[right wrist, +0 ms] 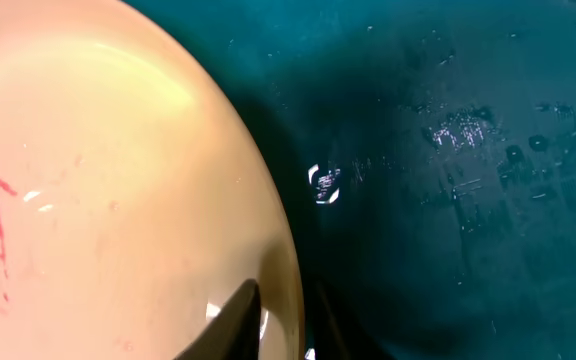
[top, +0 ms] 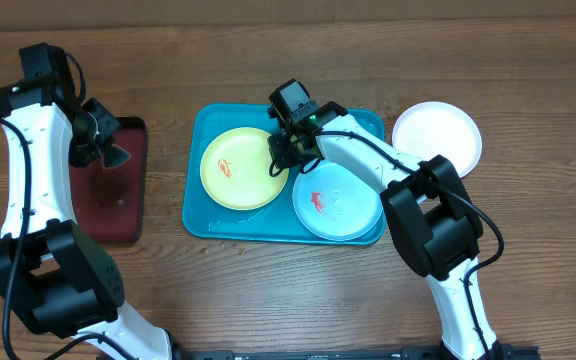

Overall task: Clean dirty plates on tray and stack at the side
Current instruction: 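Lower the sponge into the black tray water with the left gripper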

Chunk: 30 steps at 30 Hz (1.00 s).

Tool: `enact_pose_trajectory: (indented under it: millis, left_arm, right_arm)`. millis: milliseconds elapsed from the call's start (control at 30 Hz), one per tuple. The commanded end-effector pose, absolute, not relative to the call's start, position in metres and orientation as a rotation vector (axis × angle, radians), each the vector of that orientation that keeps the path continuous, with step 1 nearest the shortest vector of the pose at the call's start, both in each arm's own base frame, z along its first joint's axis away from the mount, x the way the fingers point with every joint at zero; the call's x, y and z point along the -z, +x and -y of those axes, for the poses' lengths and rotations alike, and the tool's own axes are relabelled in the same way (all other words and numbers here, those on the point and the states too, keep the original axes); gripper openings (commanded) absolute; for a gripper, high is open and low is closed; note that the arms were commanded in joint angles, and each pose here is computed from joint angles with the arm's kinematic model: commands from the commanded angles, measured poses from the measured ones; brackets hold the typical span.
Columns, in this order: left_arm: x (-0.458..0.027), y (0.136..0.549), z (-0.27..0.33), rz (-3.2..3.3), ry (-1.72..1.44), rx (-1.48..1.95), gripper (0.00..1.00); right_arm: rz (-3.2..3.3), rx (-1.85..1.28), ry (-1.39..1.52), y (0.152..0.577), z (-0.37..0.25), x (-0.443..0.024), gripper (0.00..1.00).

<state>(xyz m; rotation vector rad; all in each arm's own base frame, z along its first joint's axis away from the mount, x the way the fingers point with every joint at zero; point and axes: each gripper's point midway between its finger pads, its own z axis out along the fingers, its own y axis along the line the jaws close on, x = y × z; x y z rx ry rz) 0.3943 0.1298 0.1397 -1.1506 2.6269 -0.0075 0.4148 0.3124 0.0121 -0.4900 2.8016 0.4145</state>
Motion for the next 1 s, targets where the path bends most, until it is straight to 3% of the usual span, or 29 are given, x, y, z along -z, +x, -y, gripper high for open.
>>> enact_pose_trajectory:
  millis: [0,167,833,867,967]
  left_arm:
    - [-0.131,0.395,-0.139,-2.642,-1.143,-0.048,0.04]
    - [-0.118,0.396,-0.149,-2.649,-1.156,-0.128,0.05]
    - [-0.02,0.383,-0.171,-2.825,-1.311,-0.065,0.04]
    - [-0.016,0.382,-0.17,-2.835,-1.316,-0.066,0.07]
    - [-0.012,0.381,-0.17,-2.843,-1.32,-0.07,0.36]
  right_arm:
    - [-2.789,-0.444,-0.454,0.414,-0.317,-0.023,0.12]
    - [-2.814,-0.437,-0.424,0.412,-0.316,-0.012,0.06]
    - [-2.791,-0.456,-0.453,0.41,-0.328,-0.012,0.07]
    - [-2.791,-0.456,-0.453,0.41,-0.328,-0.012,0.07]
    - [-2.793,-0.455,-0.453,0.41,-0.328,-0.012,0.07]
